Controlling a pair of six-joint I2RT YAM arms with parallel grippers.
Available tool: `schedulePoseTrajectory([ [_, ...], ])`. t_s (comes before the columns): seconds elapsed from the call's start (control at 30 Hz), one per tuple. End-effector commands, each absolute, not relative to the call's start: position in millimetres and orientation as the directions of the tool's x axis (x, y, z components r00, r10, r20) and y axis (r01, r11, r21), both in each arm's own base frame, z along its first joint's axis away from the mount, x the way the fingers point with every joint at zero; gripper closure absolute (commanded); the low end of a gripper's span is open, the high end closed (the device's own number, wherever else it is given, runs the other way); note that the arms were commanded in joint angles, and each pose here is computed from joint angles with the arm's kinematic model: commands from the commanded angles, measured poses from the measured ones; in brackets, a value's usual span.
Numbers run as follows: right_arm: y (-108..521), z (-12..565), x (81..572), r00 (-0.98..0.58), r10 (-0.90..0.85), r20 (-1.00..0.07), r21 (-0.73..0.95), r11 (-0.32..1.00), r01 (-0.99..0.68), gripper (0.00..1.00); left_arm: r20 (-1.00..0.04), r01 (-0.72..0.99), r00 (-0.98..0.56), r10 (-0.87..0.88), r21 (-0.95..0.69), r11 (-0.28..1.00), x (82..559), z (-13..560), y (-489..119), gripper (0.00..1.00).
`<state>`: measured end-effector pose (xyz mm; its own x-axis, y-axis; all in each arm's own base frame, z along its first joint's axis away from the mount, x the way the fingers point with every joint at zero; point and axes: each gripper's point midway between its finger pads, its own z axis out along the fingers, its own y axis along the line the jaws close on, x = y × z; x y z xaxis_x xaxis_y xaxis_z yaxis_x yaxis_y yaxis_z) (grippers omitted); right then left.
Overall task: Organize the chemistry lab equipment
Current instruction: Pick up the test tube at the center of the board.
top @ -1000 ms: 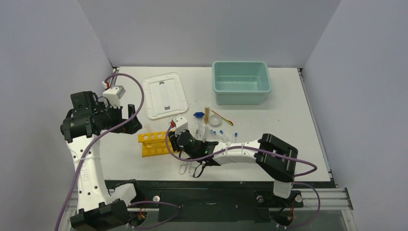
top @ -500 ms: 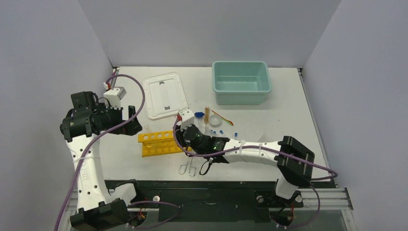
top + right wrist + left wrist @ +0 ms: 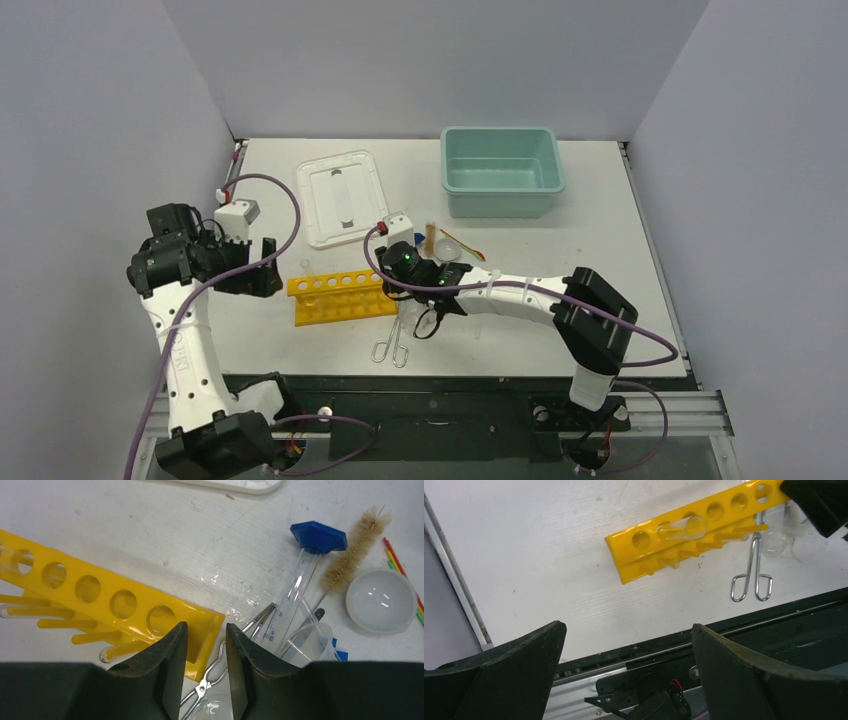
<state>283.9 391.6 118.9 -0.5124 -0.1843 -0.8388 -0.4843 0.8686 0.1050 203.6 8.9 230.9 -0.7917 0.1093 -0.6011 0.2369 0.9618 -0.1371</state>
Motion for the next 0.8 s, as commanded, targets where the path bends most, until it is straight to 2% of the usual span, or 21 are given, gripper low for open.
schedulePoseTrajectory([
  [0.0,404.1,127.3,280.8,-0.538,-0.164,-0.827,0.155,0.853,-0.498,0.71,-0.559,0.225,-0.815,0.149,-0.067,0.972,194.3,209.2,39.9,0.03],
  [0.23,409.3,113.2,276.3,-0.573,-0.163,-0.803,0.182,0.849,-0.496,0.73,-0.490,0.219,-0.854,0.174,-0.035,0.975,183.9,157.7,69.5,0.03],
  [0.53,434.0,109.6,265.8,-0.608,-0.122,-0.784,0.237,0.848,-0.475,0.75,-0.561,0.265,-0.810,0.169,-0.094,0.960,206.8,125.9,61.4,0.03],
  [0.77,449.4,107.4,269.2,-0.631,-0.049,-0.775,0.282,0.866,-0.413,0.75,-0.538,0.273,-0.822,0.187,-0.083,0.959,219.6,97.9,71.7,0.03],
])
